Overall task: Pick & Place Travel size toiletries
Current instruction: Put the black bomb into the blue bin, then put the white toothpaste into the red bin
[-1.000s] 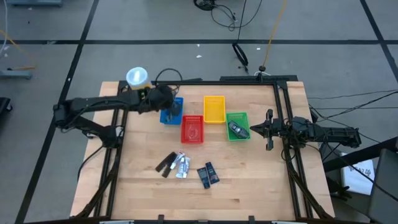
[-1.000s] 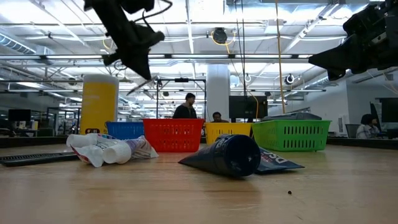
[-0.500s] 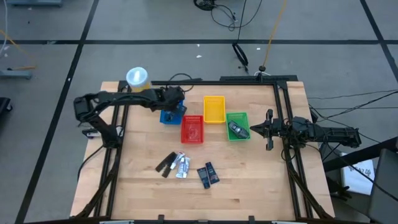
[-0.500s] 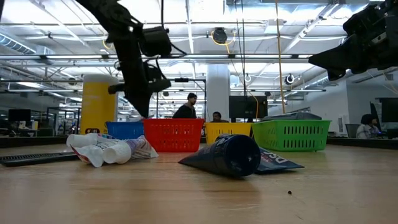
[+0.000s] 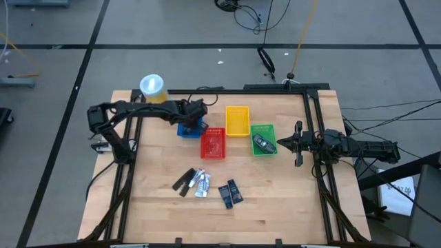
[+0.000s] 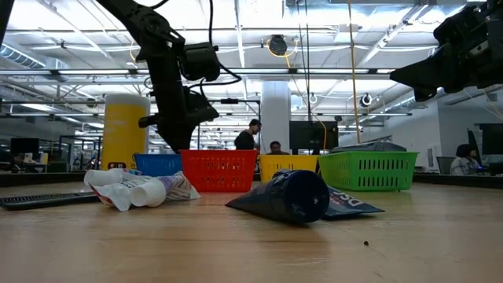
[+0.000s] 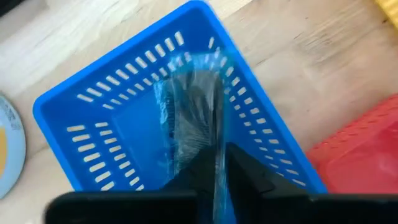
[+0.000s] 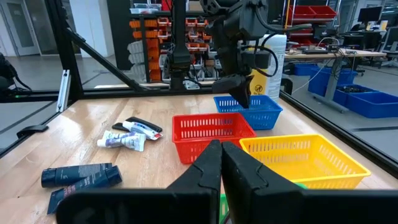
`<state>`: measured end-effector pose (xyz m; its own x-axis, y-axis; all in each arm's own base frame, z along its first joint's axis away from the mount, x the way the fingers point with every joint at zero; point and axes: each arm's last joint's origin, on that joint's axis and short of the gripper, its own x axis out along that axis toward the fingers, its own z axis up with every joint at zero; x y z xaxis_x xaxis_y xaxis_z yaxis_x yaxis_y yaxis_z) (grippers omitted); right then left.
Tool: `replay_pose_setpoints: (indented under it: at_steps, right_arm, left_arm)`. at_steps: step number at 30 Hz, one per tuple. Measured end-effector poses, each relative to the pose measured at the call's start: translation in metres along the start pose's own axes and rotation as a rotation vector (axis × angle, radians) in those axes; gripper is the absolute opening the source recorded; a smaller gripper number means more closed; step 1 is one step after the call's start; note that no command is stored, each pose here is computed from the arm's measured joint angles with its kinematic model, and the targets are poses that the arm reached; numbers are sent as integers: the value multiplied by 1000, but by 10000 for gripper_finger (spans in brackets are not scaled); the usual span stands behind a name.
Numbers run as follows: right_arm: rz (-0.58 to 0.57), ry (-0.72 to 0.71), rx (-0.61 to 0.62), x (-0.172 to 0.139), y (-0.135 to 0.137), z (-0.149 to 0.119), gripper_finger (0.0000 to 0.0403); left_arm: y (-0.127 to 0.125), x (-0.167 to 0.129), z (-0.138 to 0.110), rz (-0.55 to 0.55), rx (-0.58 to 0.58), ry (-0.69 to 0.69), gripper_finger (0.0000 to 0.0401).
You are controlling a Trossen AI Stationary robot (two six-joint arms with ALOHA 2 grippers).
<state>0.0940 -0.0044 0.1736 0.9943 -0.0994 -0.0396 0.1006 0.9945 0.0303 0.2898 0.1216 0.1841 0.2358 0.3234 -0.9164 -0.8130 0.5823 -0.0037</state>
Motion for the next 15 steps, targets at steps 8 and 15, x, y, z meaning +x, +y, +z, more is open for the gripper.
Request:
replay_pose_setpoints:
  at_steps: [8,15]
  right_arm:
    - [0,0,0,0,0,0,4]
    - [0,0,0,0,0,0,4]
  left_arm:
    - [2,-23,0,-34,-2,-38,151]
    - [5,-73,-4,-207,4,-121,213]
